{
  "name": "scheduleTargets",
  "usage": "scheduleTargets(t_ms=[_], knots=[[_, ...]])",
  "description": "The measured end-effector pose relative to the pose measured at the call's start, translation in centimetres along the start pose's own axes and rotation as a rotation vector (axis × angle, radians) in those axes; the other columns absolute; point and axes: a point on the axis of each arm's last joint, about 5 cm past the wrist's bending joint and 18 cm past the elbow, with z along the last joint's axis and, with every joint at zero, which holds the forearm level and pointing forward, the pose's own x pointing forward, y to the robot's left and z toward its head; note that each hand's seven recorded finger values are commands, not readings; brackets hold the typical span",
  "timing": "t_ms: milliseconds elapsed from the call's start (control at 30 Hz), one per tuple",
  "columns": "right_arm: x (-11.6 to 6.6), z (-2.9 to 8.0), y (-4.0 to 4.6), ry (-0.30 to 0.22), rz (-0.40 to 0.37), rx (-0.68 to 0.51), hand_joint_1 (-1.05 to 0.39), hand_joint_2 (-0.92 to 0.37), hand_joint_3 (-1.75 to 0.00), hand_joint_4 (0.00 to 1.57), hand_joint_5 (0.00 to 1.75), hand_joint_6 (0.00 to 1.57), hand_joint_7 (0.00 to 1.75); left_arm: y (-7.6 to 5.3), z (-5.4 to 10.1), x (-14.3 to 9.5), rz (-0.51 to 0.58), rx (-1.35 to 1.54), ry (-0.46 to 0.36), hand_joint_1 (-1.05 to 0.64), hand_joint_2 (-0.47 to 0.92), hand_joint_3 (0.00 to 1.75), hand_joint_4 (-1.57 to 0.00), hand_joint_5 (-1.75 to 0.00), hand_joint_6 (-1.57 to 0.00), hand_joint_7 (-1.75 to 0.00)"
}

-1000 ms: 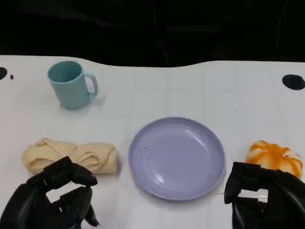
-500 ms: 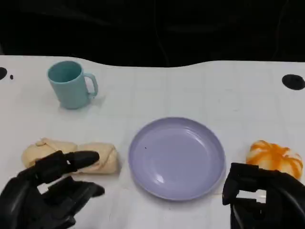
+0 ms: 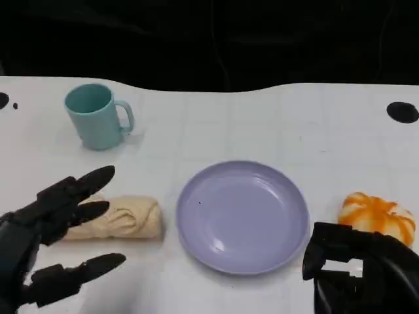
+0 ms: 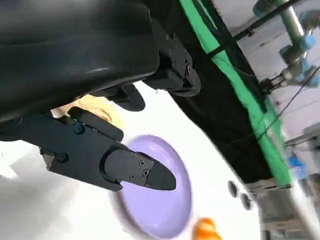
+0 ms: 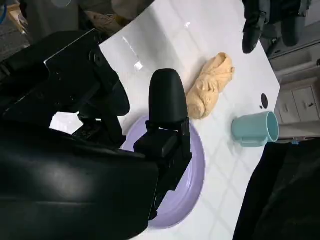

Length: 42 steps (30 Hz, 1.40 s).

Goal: Grasp the towel on the left side of the plate with the left hand and place it into the plate.

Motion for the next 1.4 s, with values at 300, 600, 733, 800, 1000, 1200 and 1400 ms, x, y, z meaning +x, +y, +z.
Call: scheduleTargets(t_ms=[300,600,733,800,1000,1200,1400], knots=[[0.0,0.0,0.02,-0.002,-0.003,0.001,0.05,-0.47,-1.46,0.81,1.75,0.67,1.62,0.3,1.9,2.4,-0.043,0.46,-0.009,-0.65,0.92,0.07,-0.27,-0.24,-0.25,0.0],[-0.1,0.1,0.19,-0.007,-0.004,0.003,0.05,-0.47,-1.46,0.81,1.75,0.67,1.62,-0.5,2.4,5.5,-0.165,0.858,0.091,-0.64,0.91,0.04,-0.27,-0.21,-0.23,-0.01],[-0.1,0.1,0.31,-0.009,-0.003,0.006,0.05,-0.47,-1.46,0.82,1.75,0.67,1.62,-1.2,1.6,6.9,-0.224,0.936,0.142,-0.63,0.91,0.02,-0.29,-0.18,-0.24,-0.01],[-0.1,0.1,0.36,-0.009,-0.003,0.006,0.05,-0.47,-1.46,0.82,1.75,0.67,1.62,-1.4,1.3,7.5,-0.249,0.959,0.168,-0.64,0.92,0.02,-0.29,-0.16,-0.24,-0.01],[-0.1,0.1,0.38,-0.008,0.001,0.005,0.04,-0.45,-1.46,0.82,1.75,0.67,1.62,-2.0,0.0,9.5,-0.327,0.987,0.271,-0.64,0.91,0.01,-0.33,-0.14,-0.27,-0.01],[-0.2,0.1,0.36,-0.007,0.003,0.007,0.04,-0.45,-1.46,0.82,1.75,0.67,1.62,-3.0,-1.9,11.2,-0.384,0.976,0.333,-0.6,0.92,0.01,-0.37,-0.11,-0.29,-0.01],[-0.3,0.0,0.3,-0.004,0.001,0.006,0.04,-0.46,-1.46,0.82,1.75,0.68,1.61,-3.7,-3.4,12.5,-0.406,1.002,0.343,-0.58,0.92,0.02,-0.44,-0.11,-0.32,-0.02]])
